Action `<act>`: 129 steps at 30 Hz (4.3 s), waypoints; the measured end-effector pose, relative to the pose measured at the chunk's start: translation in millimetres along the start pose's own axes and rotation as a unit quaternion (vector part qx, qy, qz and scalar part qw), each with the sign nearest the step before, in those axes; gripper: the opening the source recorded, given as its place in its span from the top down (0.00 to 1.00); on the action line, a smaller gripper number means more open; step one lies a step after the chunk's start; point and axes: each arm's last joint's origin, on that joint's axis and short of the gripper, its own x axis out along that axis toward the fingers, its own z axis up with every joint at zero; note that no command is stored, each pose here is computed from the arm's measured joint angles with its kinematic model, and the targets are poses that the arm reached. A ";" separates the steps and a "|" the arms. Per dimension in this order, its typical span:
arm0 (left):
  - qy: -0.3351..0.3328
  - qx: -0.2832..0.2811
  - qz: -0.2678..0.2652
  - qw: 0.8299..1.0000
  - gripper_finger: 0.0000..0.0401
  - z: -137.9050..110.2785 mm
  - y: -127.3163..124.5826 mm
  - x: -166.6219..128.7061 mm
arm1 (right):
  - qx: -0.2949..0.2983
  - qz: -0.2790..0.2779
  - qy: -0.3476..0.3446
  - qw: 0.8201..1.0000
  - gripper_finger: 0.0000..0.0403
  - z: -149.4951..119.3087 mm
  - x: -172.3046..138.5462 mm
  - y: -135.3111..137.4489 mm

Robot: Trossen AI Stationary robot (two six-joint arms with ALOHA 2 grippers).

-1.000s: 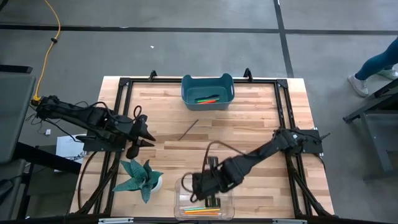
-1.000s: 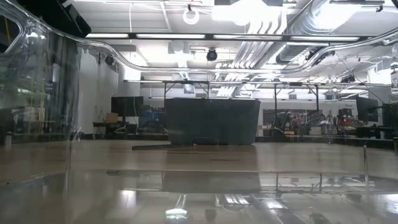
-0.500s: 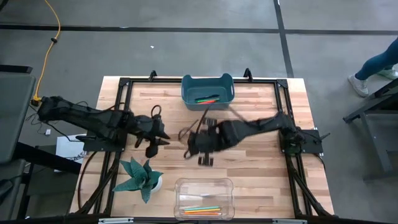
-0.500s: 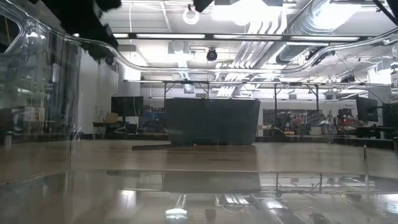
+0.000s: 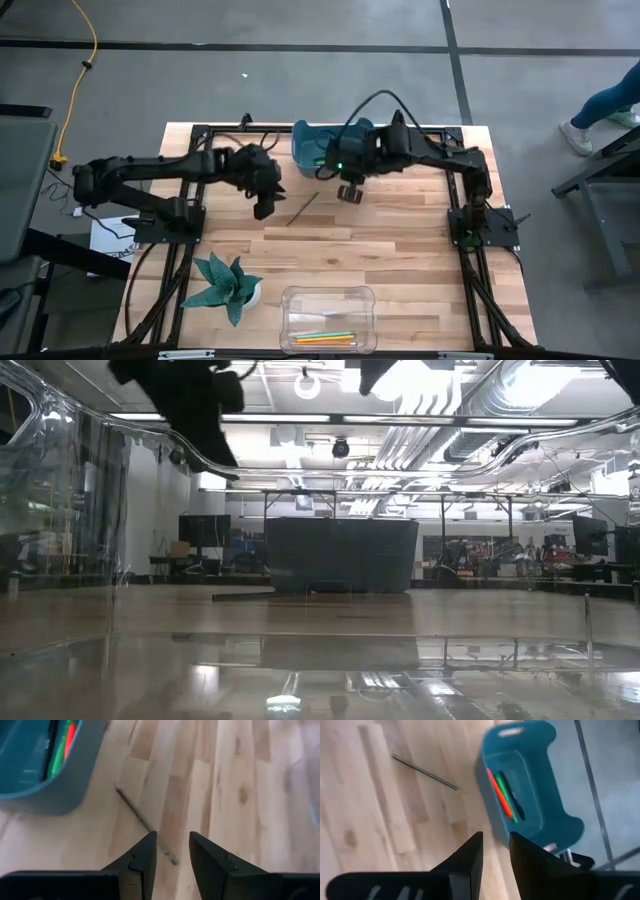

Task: Sort pens & pencils
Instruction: Put the black pencil into the transparent bin

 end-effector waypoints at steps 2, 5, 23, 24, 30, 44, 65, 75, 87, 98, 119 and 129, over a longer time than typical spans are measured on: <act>0.033 0.010 0.007 0.999 0.74 11.6 2.5 -0.3 | -0.009 0.002 0.005 1.000 0.79 0.7 3.8 -8.5; 0.079 0.012 0.020 0.997 0.74 29.5 6.9 1.9 | -0.022 -0.001 0.012 1.000 0.79 1.2 9.0 -22.9; 0.197 -0.064 0.023 0.978 0.74 53.4 11.8 75.1 | 0.023 0.003 -0.064 0.998 0.79 -41.0 -35.9 -148.9; 0.199 -0.070 0.027 0.977 0.74 53.0 12.4 78.9 | 0.026 0.006 -0.070 0.997 0.79 -43.8 -38.8 -152.9; 0.218 -0.102 0.053 0.969 0.74 47.6 6.6 99.5 | 0.055 0.037 -0.119 0.991 0.79 -55.0 -54.1 -170.6; 0.229 -0.188 0.101 0.950 0.74 38.7 2.6 130.6 | 0.075 0.032 -0.123 0.989 0.79 -64.2 -55.2 -189.0; 0.259 -0.197 0.111 0.939 0.74 26.5 7.0 148.8 | 0.067 0.050 -0.153 0.985 0.79 -62.3 -55.8 -194.0; 0.274 -0.201 0.103 0.935 0.74 19.3 6.8 150.1 | 0.065 0.050 -0.153 0.985 0.79 -62.2 -55.6 -194.1; 0.274 -0.202 0.101 0.935 0.74 19.4 6.7 150.2 | 0.065 0.052 -0.155 0.984 0.79 -62.1 -55.7 -193.8; 0.272 -0.204 0.104 0.935 0.74 19.6 6.9 150.3 | 0.065 0.053 -0.155 0.984 0.79 -62.1 -55.7 -193.8; 0.276 -0.210 0.091 0.934 0.74 14.5 7.0 167.7 | 0.065 0.053 -0.155 0.984 0.79 -61.9 -55.6 -193.8; 0.279 -0.210 0.092 0.933 0.74 13.0 6.7 169.8 | 0.064 0.055 -0.157 0.984 0.79 -61.6 -55.6 -193.8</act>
